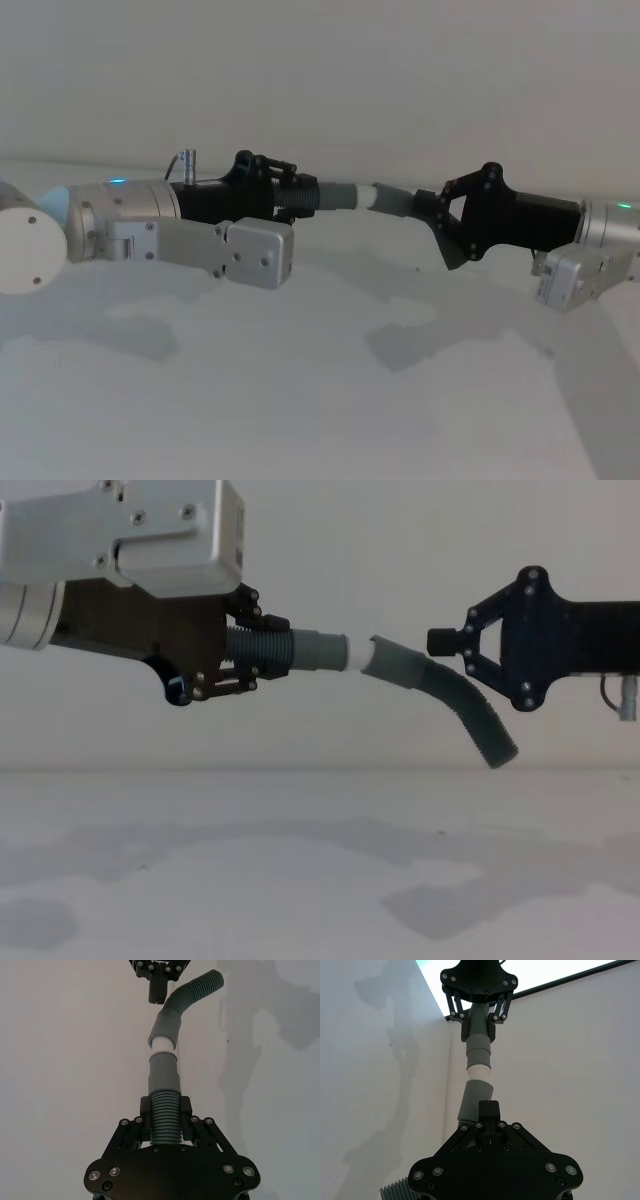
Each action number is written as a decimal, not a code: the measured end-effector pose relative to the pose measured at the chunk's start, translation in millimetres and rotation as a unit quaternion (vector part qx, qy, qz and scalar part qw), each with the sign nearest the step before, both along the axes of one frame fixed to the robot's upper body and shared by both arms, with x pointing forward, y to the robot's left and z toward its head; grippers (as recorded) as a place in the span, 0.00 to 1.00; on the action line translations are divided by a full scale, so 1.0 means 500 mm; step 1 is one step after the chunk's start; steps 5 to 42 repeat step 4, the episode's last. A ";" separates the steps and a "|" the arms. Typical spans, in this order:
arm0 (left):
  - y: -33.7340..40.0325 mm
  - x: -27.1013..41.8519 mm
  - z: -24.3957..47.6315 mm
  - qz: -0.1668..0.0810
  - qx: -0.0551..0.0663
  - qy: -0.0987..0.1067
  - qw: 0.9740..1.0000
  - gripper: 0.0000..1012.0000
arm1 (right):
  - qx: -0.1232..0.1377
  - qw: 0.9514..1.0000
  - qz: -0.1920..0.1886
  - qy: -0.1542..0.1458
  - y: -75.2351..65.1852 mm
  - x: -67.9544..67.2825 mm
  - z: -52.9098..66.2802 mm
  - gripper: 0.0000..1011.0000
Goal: Use both hands to pick up one end of the pipe from the table, align the ends, and insert them.
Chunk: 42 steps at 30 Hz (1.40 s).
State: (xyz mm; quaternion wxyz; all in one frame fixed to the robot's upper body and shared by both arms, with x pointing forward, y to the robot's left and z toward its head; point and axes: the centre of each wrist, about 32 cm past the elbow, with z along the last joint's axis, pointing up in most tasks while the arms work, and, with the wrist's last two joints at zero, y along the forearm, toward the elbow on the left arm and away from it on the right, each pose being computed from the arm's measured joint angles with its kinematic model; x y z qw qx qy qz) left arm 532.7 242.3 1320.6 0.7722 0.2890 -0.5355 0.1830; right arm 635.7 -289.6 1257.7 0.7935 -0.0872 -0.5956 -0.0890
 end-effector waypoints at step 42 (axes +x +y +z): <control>0.000 0.000 0.000 0.000 0.000 0.000 1.000 0.31 | 0.000 1.000 0.000 0.000 0.000 0.000 0.000 0.00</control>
